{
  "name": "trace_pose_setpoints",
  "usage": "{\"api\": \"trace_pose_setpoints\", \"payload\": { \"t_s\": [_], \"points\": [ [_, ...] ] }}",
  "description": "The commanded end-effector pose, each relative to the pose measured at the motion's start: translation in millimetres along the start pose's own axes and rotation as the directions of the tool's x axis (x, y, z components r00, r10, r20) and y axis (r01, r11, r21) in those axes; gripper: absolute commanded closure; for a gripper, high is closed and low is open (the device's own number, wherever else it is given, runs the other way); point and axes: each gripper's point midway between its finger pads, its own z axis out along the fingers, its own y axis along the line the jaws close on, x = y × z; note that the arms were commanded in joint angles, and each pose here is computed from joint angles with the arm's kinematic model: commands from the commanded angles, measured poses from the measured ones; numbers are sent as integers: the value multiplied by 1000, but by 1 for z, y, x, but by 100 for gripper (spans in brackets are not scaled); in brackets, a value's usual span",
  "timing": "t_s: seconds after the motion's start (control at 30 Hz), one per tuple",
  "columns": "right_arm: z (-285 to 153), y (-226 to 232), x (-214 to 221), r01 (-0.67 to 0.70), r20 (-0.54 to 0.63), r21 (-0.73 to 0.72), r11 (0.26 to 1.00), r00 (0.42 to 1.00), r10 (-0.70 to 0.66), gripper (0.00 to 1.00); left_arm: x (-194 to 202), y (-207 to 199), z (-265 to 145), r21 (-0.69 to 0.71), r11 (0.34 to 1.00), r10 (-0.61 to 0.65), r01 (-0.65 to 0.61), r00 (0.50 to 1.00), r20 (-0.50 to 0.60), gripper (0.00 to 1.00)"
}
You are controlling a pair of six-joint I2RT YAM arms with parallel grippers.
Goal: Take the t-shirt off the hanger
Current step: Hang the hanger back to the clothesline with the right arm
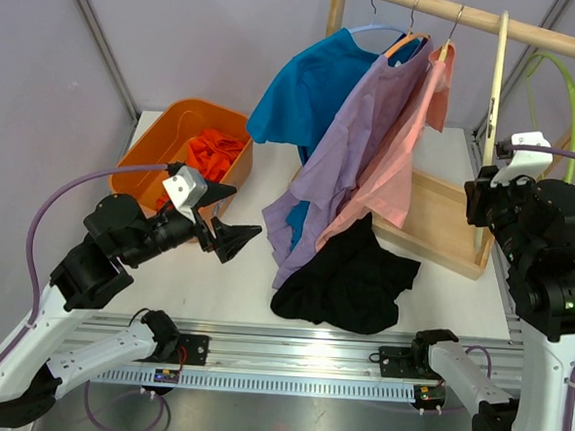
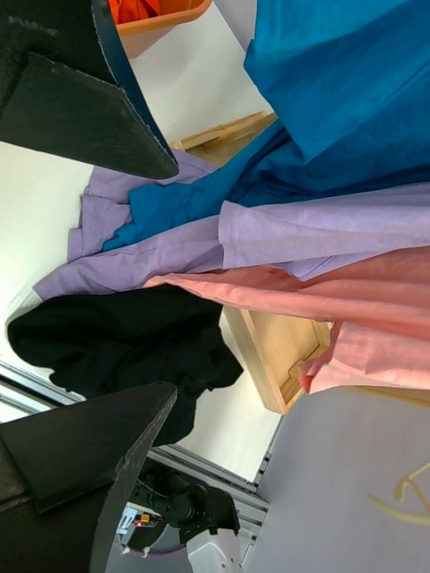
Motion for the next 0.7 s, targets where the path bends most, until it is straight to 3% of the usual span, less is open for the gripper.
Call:
{"api": "trace_pose_setpoints", "payload": {
  "t_s": [0.0, 0.27, 0.5, 0.67],
  "points": [
    [17, 13, -16, -111, 37, -63, 992, 993, 113, 100, -10, -7, 5, 46, 999, 25, -28, 998, 56, 1],
    [-7, 38, -4, -36, 101, -212, 977, 993, 59, 100, 7, -9, 8, 65, 998, -2, 0, 999, 32, 1],
    [-33, 56, -28, 20, 172, -332, 943, 984, 40, 100, 4, -10, 5, 63, 998, -10, 7, 999, 42, 1],
    [-22, 42, -13, -39, 127, -247, 968, 989, 73, 100, 7, -10, 3, 63, 998, -15, 13, 999, 37, 1]
  ]
}}
